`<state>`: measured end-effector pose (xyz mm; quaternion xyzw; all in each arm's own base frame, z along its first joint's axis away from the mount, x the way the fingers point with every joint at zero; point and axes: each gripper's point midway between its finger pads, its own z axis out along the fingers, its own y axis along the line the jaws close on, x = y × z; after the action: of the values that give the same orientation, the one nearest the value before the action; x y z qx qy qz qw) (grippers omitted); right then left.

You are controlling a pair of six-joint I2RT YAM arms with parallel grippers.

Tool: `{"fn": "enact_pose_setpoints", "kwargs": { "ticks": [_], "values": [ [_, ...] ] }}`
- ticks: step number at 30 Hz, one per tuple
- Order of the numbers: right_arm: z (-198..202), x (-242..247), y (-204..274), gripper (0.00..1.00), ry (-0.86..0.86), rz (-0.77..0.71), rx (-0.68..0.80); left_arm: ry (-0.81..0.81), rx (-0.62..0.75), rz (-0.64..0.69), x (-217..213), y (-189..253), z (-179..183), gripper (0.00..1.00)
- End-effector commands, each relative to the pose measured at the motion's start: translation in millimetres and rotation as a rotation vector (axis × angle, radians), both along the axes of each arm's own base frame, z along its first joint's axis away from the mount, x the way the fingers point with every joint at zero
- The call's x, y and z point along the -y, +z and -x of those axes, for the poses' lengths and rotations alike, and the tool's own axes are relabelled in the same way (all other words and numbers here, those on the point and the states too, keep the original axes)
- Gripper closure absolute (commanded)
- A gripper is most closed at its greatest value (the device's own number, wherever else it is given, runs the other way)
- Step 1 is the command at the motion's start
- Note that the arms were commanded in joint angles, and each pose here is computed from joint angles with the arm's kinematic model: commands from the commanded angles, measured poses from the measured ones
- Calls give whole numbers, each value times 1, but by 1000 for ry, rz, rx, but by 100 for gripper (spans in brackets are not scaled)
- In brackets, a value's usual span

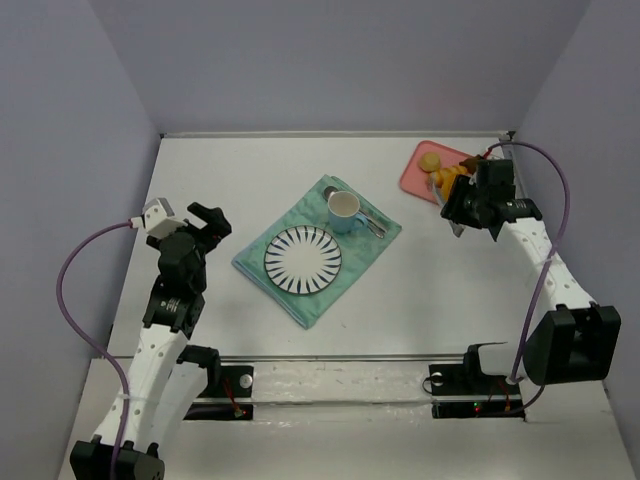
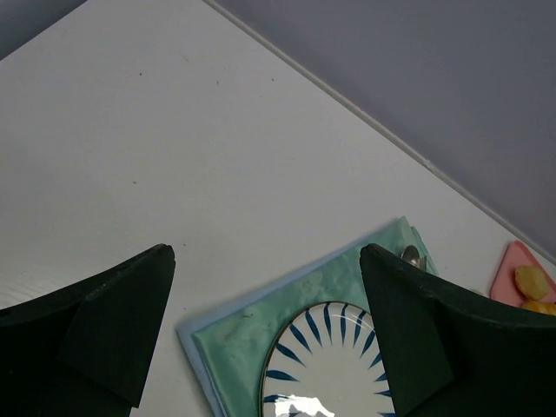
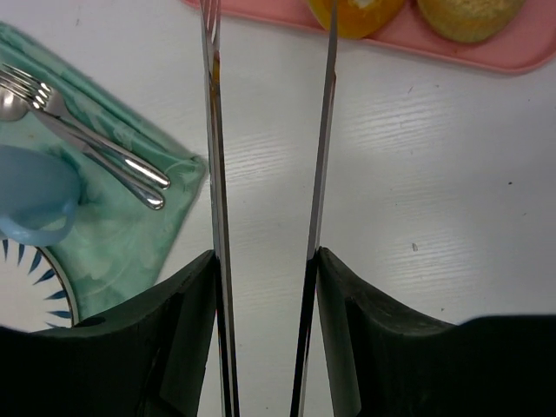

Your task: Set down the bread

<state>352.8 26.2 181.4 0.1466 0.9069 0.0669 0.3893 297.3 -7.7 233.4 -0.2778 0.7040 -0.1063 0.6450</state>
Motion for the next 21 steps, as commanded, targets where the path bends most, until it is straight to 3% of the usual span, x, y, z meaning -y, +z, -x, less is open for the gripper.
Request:
{"fn": "enact_pose_setpoints", "kwargs": {
  "ticks": [1, 18, 21],
  "values": [
    [-18, 15, 21, 47, -88, 102, 48, 21, 48, 8, -3, 11, -4, 1],
    [-52, 14, 6, 47, -118, 210, -20, 63, 59, 14, -11, 12, 0, 1],
    [-54, 20, 1, 53, -166, 268, -53, 64, 57, 14, -11, 12, 0, 1]
  ]
}}
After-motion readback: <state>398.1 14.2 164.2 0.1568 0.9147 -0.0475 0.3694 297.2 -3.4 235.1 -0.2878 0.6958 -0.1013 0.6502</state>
